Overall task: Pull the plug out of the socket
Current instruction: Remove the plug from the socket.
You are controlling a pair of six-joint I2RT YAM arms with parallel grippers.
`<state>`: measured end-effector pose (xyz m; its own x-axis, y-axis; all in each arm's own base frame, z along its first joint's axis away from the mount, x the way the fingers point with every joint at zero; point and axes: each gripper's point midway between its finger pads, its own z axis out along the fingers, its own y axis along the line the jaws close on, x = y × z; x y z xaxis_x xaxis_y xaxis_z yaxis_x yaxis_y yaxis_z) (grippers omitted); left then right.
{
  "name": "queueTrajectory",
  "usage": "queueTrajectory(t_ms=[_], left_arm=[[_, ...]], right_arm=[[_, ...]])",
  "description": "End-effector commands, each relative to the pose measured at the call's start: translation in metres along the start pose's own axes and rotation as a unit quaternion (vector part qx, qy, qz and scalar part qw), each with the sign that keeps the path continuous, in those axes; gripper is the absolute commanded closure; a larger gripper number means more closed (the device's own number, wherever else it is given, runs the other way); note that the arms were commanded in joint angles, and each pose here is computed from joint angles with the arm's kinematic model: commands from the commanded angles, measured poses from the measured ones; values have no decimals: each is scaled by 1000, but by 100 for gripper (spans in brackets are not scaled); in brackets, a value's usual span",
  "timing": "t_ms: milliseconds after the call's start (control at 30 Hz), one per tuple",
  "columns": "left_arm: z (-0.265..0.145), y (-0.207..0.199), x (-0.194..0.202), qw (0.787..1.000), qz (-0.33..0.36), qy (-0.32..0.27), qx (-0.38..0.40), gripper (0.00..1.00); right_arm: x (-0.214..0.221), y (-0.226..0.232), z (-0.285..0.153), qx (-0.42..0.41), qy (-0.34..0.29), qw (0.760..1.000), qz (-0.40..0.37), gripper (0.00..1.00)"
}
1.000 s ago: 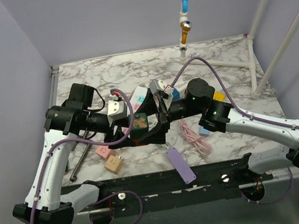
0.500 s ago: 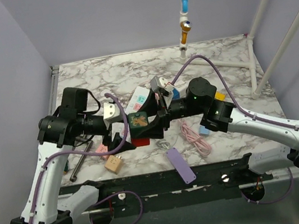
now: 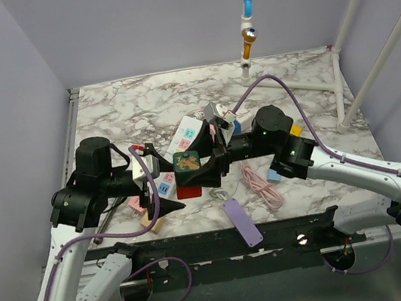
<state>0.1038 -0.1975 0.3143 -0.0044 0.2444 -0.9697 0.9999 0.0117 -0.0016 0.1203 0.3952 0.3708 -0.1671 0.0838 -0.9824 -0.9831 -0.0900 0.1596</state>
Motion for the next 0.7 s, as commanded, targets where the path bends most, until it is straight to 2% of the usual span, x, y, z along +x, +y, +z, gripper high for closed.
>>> queueTrajectory(t_ms=[0,233,667], left_arm=[[3,-3,-8,1000,6,-25,15,1],[9,14,-14,999,-11,-42,-1,1],[16,11,-21,994,-69,-72,35,2]], right_arm=[[-30,10,0,-18,-48,998,-27,99],[-34,14,2,-31,-62,997,-23,99],[-42,20,10,-36,-102,993,-41,99]])
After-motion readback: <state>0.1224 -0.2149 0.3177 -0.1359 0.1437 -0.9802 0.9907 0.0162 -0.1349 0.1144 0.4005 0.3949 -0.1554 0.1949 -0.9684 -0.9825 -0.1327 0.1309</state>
